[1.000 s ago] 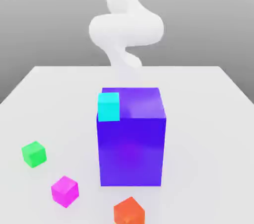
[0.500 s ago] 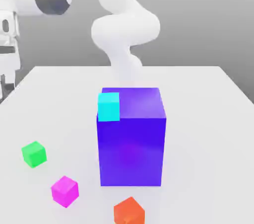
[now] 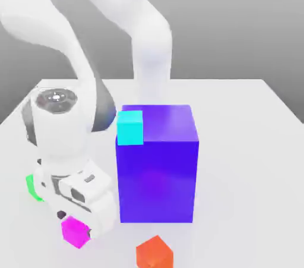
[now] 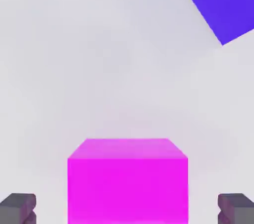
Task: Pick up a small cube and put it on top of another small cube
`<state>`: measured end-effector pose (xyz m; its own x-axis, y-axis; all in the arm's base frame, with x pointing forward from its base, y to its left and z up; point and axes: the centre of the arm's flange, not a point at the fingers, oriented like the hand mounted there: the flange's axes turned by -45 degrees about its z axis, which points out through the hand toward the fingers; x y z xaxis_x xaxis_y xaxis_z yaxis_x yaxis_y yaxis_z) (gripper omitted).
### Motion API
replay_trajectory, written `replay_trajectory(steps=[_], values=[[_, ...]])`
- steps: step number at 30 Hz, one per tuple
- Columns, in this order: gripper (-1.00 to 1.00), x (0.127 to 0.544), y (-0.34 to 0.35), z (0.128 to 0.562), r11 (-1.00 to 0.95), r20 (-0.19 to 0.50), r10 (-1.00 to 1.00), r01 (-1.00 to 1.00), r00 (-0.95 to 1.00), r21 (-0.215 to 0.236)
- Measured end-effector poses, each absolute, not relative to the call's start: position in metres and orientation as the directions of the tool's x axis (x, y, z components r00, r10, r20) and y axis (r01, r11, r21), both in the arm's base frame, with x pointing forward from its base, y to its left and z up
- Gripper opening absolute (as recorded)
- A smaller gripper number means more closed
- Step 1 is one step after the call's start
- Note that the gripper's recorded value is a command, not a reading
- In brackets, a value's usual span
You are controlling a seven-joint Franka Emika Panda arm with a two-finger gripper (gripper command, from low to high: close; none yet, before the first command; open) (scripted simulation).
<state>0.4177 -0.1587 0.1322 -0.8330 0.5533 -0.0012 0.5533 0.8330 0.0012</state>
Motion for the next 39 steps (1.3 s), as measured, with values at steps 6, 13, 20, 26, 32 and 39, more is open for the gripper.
replay_trajectory(steps=[6,13,20,26,32,39], values=[[-1.0,0.418,-0.159,0.143,0.834,-0.001,0.552,0.552,-0.834,-0.001],[-1.0,0.399,-0.183,0.206,0.863,-0.014,0.504,0.505,-0.863,0.002],[-1.0,0.359,-0.224,0.23,0.908,-0.024,0.419,0.419,-0.908,0.001],[-1.0,0.324,-0.252,0.241,0.931,-0.018,0.364,0.364,-0.931,-0.001],[-1.0,0.288,-0.275,0.244,0.944,-0.006,0.33,0.33,-0.944,-0.004],[-1.0,0.277,-0.285,0.201,0.945,-0.004,0.326,0.326,-0.945,-0.004]])
